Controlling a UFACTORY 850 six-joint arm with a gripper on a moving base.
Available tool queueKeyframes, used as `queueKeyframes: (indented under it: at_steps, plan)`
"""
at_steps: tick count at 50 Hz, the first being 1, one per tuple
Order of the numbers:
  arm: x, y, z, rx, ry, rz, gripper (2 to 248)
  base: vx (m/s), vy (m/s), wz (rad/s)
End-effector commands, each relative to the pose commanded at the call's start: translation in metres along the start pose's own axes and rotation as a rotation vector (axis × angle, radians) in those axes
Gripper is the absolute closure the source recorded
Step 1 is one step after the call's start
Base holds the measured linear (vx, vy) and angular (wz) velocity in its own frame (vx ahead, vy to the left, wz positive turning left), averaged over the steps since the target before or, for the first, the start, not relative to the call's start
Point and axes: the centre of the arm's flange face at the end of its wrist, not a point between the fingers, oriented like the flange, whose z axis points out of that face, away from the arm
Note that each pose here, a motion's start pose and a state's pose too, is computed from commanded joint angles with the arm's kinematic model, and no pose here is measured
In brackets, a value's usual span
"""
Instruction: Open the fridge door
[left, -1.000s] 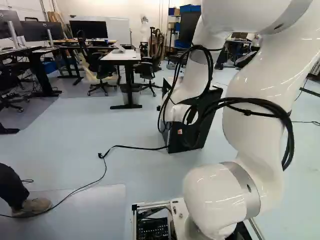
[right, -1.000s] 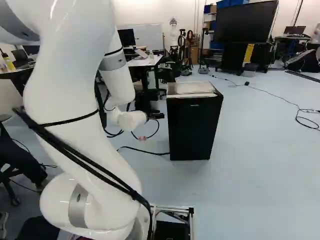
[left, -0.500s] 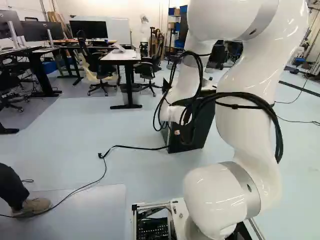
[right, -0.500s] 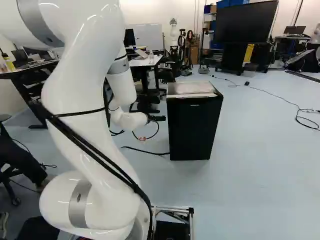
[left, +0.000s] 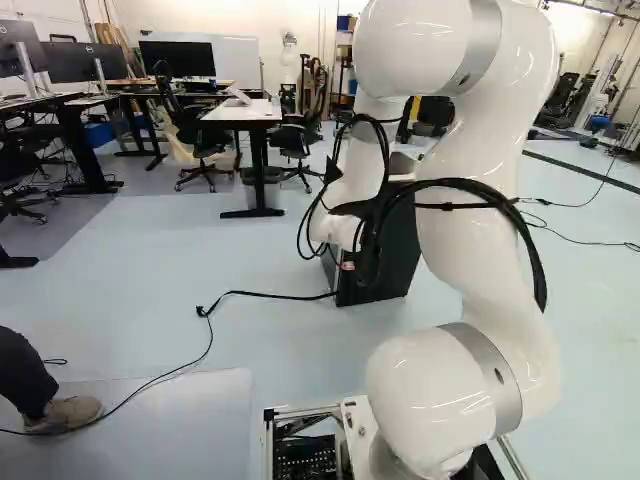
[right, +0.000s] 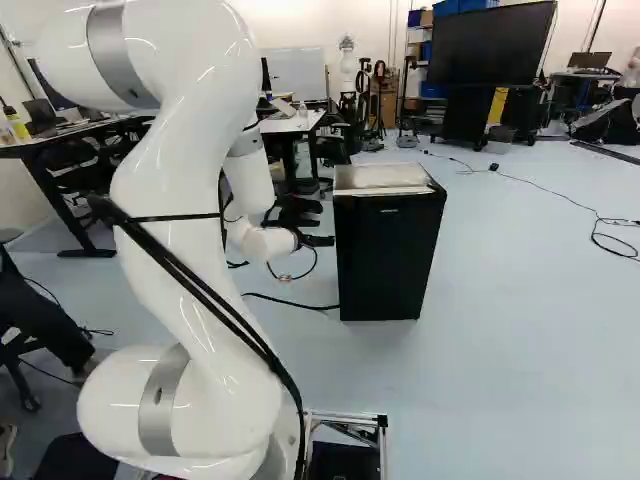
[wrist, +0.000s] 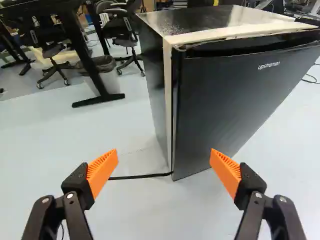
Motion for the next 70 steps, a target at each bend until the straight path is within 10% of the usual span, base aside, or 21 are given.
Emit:
queueKeyframes:
  at_steps: [70]
  plan:
    - [0.014,-0.063,0.029,-0.142,0.22,0.124,3,0.0,0.0,0.0]
